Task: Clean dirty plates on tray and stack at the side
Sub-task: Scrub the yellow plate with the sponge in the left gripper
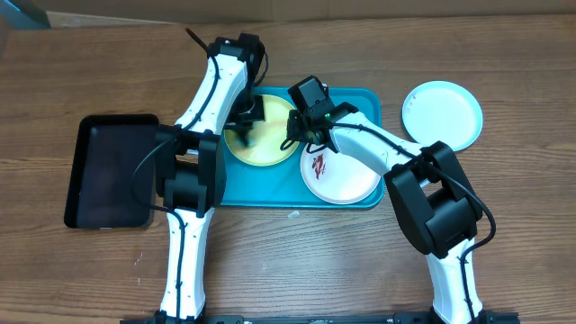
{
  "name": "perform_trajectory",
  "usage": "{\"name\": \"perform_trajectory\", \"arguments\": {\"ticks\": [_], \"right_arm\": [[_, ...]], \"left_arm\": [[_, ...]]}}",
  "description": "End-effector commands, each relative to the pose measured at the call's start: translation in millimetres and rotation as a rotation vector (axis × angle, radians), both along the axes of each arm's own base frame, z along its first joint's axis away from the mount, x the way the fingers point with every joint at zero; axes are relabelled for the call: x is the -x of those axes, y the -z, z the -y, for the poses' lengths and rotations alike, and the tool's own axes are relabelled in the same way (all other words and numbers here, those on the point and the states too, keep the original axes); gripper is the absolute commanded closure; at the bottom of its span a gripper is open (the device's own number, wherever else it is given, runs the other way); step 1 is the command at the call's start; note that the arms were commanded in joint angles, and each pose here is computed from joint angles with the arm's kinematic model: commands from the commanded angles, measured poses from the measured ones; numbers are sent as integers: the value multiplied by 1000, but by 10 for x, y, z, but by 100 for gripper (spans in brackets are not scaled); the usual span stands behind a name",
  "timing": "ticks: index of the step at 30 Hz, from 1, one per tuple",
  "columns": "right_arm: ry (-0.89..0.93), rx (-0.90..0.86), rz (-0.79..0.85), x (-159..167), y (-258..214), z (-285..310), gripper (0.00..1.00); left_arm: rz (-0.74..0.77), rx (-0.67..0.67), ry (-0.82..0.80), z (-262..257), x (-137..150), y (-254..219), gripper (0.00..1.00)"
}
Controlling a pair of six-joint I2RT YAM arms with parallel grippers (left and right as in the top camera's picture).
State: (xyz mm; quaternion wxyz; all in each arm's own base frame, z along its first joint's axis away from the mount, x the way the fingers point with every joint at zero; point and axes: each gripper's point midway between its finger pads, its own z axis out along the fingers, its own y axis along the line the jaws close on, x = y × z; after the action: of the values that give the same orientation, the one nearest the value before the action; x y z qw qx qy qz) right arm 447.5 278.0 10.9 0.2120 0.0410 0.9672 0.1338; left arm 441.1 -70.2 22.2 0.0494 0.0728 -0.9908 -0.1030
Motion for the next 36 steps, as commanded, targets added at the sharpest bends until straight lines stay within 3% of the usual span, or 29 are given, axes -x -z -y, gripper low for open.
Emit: {"name": "perform_trajectory", "arguments": {"ticks": [1,6,13,16,29,31,36], "right_arm": [[29,21,19,-62,-40,103,96],[29,21,19,-62,-40,103,96],[29,22,18,-60,-39,104,96],[29,21,19,-61,-39,103,96],[29,22,18,-60,-39,105,96],[29,22,18,-60,-39,105,96],[28,22,19,-61,-39,104,96]], "left_arm": [[124,-292,-20,-507,-266,-294,96],[189,-161,-44,-293,-413,-459,96],[135,371,18,625,-411,-347,96],[108,468,34,838,-363,-281,96],[-60,419,56,792,75,299,96],[-67,347,68,662,98,317,96],[-55,-89,19,-74,131,210,96]]}}
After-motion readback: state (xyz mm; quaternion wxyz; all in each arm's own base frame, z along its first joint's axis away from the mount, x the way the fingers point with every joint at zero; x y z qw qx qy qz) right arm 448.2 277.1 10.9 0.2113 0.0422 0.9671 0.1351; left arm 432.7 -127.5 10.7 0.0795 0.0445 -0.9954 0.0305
